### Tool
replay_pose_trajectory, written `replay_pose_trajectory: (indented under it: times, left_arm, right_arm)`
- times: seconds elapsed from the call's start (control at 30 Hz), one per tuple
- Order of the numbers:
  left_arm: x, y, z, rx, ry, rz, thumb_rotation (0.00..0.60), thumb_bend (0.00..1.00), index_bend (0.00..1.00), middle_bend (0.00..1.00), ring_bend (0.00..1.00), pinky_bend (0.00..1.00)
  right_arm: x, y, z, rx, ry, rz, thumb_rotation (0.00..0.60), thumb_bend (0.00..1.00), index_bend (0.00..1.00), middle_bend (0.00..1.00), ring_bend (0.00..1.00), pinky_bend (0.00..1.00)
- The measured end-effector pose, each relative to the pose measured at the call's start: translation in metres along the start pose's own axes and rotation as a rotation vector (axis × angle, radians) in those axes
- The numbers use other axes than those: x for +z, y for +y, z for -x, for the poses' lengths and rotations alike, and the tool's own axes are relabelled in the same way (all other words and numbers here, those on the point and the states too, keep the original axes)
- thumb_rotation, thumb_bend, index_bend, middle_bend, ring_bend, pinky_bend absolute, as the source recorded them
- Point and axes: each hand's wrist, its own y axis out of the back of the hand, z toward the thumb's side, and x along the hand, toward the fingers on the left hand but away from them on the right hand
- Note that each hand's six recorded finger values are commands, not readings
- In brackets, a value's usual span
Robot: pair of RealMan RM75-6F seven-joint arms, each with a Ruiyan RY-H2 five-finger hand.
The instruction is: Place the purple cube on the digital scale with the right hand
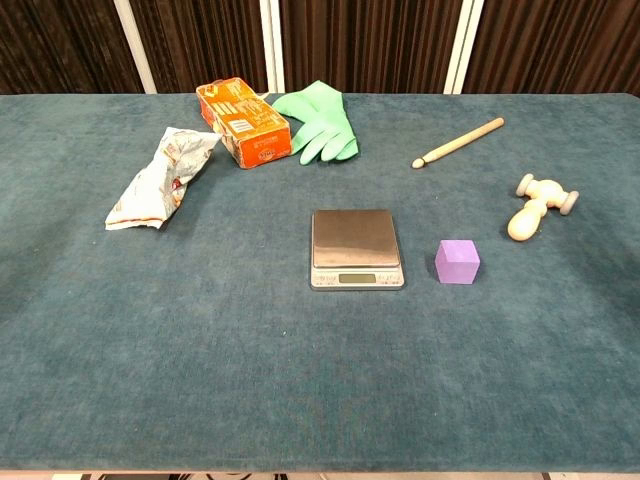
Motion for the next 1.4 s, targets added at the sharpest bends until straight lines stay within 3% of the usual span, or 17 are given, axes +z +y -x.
replay_pose_trajectory:
  times: [0.5, 0.77, 1.1, 1.4]
  left_arm:
    - [0.000, 0.000, 0.000, 0.004, 0.005, -0.005, 0.600, 0.25, 0.02, 0.01, 0.00, 0.00]
    - [0.000, 0.000, 0.001, 0.002, 0.006, -0.006, 0.600, 0.25, 0.02, 0.01, 0.00, 0.00]
    - [-0.003, 0.001, -0.001, 0.003, 0.013, 0.000, 0.600, 0.25, 0.02, 0.00, 0.00, 0.00]
    - [-0.003, -0.001, -0.001, -0.002, 0.014, -0.004, 0.600, 0.25, 0.02, 0.01, 0.00, 0.00]
  right_arm:
    - [-0.001, -0.001, 0.000, 0.016, 0.003, 0.018, 0.600, 0.35, 0.00, 0.00, 0.00, 0.00]
    - [0.001, -0.006, -0.001, 0.065, 0.018, 0.039, 0.600, 0.35, 0.00, 0.00, 0.00, 0.00]
    - [0.020, -0.021, 0.036, 0.230, 0.069, 0.144, 0.600, 0.35, 0.01, 0.00, 0.00, 0.00]
    - [0.069, -0.042, 0.076, 0.408, 0.104, 0.195, 0.600, 0.35, 0.10, 0.00, 0.00, 0.00]
